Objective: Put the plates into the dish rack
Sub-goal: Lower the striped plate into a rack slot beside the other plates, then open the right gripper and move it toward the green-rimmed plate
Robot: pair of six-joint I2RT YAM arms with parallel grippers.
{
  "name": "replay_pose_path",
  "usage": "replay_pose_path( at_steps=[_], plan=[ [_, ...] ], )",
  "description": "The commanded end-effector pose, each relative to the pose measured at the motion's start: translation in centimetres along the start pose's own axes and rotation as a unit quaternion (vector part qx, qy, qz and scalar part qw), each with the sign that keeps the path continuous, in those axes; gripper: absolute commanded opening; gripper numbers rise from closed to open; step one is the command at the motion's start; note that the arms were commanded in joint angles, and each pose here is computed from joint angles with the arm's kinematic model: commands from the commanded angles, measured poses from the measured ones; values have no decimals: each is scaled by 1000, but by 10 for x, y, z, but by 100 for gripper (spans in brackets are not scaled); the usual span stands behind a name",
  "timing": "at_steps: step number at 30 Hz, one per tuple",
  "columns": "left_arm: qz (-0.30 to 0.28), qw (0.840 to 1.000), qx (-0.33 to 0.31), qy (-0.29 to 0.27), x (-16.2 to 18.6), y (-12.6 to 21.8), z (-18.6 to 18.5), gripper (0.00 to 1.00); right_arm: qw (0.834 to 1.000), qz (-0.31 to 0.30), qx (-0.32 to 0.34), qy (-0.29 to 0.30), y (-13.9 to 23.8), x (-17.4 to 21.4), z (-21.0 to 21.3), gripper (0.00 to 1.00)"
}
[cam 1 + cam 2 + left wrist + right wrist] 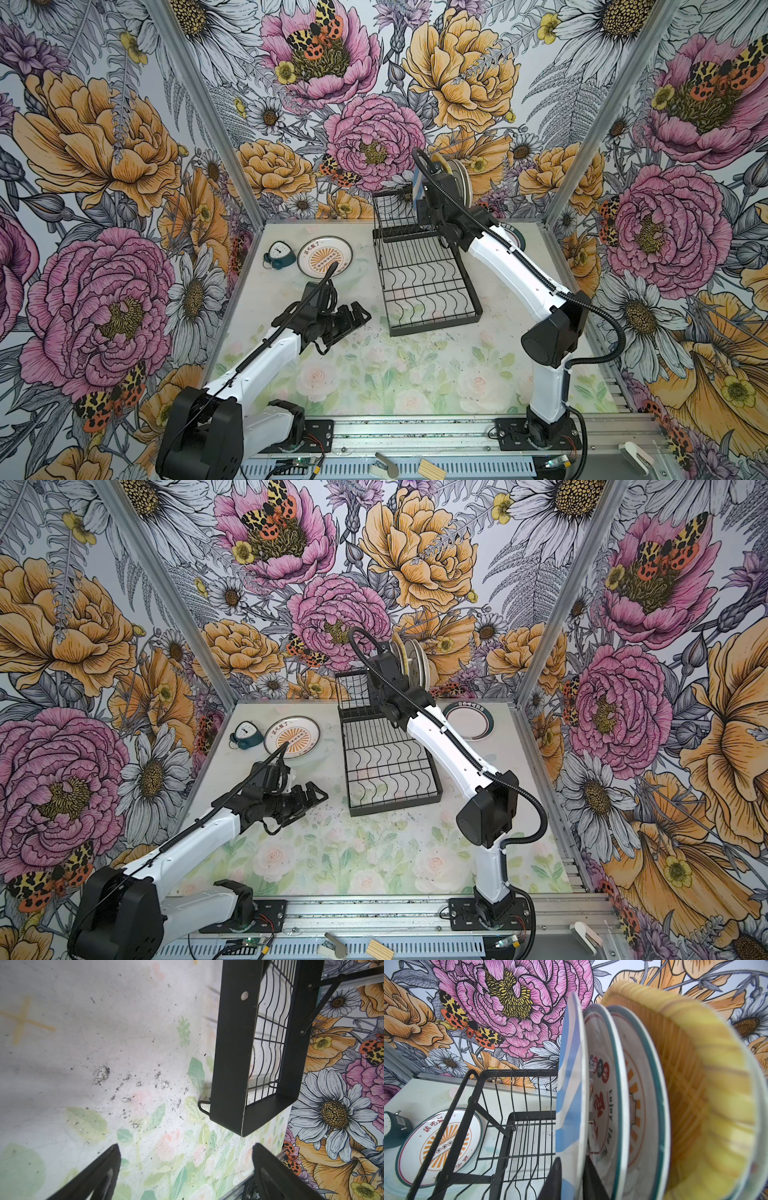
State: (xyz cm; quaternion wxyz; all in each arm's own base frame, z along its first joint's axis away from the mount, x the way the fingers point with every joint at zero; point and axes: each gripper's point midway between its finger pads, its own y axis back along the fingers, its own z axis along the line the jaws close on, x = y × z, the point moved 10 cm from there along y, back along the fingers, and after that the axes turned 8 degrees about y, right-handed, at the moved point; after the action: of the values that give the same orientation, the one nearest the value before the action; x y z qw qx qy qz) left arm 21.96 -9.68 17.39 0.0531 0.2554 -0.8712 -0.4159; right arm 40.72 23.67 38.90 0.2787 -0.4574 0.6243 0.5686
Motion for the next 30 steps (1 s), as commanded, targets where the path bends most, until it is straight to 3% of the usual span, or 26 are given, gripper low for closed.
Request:
replay_pose_path(
  at_steps=[1,8,17,30],
  plan=[
    [-6,1000,20,-17,-4,6,-4,99,1000,-2,11,-8,-1,-1,-4,25],
    [-11,1000,19,-16,-7,8,-3,99,1000,-20,8,-12,16,-10,-6,33],
    [-23,1000,19,-9,-13,11,-5,99,999,-20,-24,-29,51,-14,-12,49],
    [-34,999,22,-15,-10,17,-3,99,990,25,-110,-90,106,34,-21,59]
  ],
)
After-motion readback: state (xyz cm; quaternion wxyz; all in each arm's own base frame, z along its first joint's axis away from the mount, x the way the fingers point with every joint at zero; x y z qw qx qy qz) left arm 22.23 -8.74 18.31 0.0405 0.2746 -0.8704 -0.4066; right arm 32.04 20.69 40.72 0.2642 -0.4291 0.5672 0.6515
